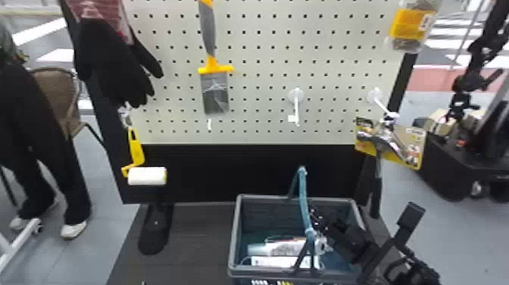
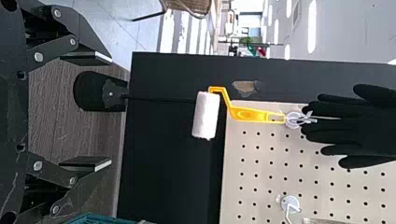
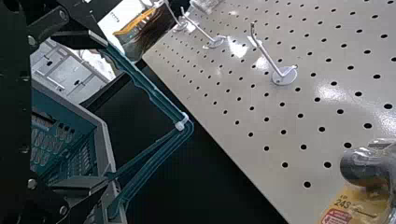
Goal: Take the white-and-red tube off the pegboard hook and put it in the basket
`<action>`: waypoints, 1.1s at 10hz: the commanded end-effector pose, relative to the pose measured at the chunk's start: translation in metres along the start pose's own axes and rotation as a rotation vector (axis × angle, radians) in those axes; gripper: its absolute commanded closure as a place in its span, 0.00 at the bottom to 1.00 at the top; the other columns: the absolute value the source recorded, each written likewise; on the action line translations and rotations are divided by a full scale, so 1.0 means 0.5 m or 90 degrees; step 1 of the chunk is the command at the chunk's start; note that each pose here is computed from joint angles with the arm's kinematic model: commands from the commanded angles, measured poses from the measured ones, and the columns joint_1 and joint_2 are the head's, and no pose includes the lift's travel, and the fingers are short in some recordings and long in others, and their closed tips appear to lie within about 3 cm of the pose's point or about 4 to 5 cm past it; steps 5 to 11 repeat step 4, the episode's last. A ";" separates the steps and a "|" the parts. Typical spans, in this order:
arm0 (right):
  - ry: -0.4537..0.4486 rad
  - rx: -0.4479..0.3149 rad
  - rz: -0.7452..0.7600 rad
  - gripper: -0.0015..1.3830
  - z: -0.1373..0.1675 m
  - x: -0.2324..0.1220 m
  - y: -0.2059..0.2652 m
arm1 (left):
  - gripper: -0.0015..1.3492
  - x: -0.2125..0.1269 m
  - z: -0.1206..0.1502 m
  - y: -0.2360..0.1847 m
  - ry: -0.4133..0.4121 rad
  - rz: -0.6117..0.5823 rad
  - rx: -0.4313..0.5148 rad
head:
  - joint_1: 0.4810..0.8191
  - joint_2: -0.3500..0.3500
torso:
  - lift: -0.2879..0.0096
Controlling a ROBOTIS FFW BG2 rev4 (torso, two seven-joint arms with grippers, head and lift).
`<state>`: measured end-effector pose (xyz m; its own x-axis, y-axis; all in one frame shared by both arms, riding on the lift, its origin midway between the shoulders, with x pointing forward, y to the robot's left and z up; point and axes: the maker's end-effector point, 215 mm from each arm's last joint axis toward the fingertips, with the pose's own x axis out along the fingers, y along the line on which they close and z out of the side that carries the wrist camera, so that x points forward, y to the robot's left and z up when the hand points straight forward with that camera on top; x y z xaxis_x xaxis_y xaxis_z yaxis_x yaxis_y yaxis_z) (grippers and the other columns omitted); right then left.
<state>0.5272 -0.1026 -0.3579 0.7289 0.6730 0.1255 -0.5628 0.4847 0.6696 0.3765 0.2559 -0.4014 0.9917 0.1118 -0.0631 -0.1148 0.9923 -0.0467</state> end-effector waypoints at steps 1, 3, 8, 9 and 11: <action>-0.001 0.000 0.001 0.15 0.001 0.000 0.001 | 0.37 0.001 0.001 0.000 -0.001 0.000 0.000 | 0.20 0.50 | 0.63; -0.002 -0.001 0.001 0.15 0.001 -0.001 0.002 | 0.37 -0.001 -0.001 0.000 0.001 0.000 0.000 | 0.20 0.50 | 0.63; -0.002 -0.001 0.001 0.15 0.001 -0.001 0.002 | 0.37 -0.001 -0.001 0.000 0.001 0.000 0.000 | 0.20 0.50 | 0.63; -0.002 -0.001 0.001 0.15 0.001 -0.001 0.002 | 0.37 -0.001 -0.001 0.000 0.001 0.000 0.000 | 0.20 0.50 | 0.63; -0.002 -0.001 0.001 0.15 0.001 -0.001 0.002 | 0.37 -0.001 -0.001 0.000 0.001 0.000 0.000 | 0.20 0.50 | 0.63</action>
